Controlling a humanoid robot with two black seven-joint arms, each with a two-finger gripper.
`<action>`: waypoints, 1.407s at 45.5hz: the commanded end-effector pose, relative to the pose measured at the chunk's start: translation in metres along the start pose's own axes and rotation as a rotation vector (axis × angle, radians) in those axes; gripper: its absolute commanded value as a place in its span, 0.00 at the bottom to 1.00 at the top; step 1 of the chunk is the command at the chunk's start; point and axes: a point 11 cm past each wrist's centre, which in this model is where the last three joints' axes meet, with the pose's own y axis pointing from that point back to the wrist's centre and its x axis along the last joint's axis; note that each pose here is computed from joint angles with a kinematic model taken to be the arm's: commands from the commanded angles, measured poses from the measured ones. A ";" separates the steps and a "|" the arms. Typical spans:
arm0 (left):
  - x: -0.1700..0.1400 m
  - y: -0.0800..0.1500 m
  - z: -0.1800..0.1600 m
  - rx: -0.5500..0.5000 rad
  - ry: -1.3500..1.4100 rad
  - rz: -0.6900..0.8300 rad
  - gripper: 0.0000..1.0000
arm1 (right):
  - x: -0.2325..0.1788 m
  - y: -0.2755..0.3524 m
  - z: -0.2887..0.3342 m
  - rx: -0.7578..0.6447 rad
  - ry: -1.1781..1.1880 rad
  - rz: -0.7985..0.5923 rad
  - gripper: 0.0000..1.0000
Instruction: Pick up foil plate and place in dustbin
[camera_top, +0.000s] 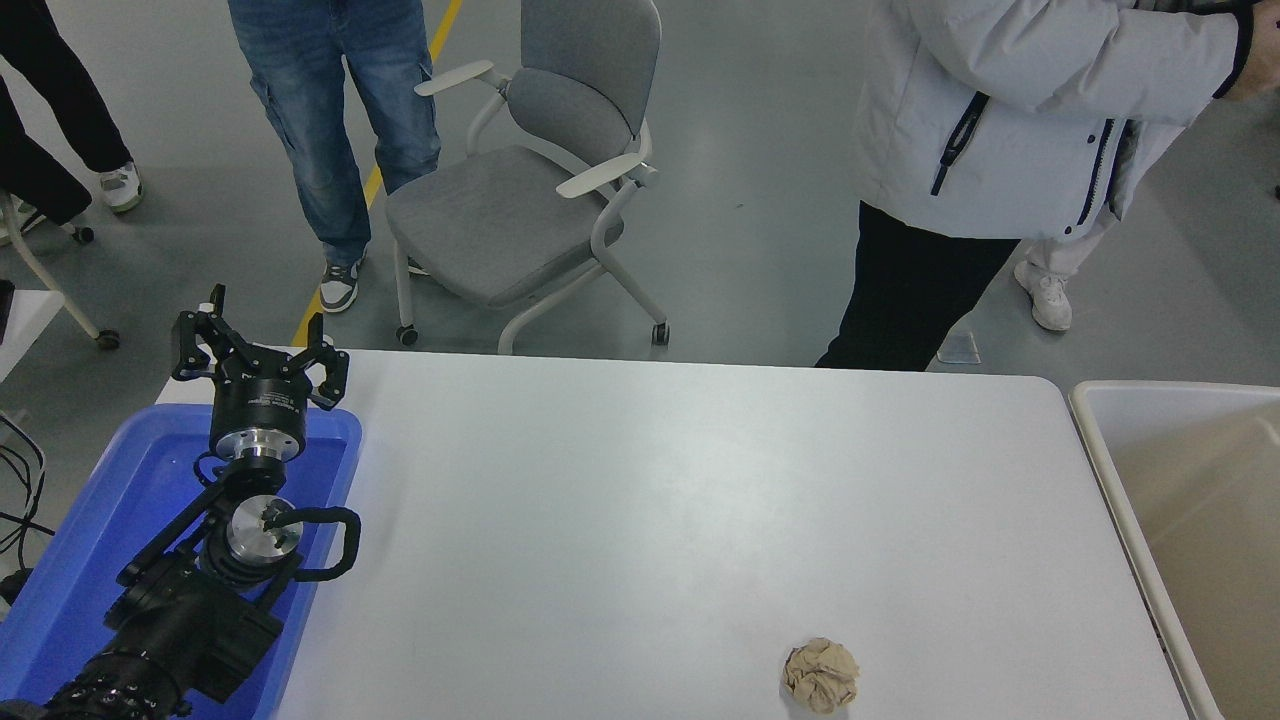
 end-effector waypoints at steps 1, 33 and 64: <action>0.000 0.000 0.000 0.000 0.000 0.000 0.99 | 0.017 0.006 -0.050 0.215 -0.274 0.010 1.00; 0.000 0.000 0.000 0.000 0.000 0.000 0.99 | -0.023 0.006 -0.212 0.542 -0.194 -0.149 1.00; 0.000 0.000 0.000 0.000 0.000 0.000 0.99 | -0.116 0.027 -0.270 0.168 0.567 -0.207 1.00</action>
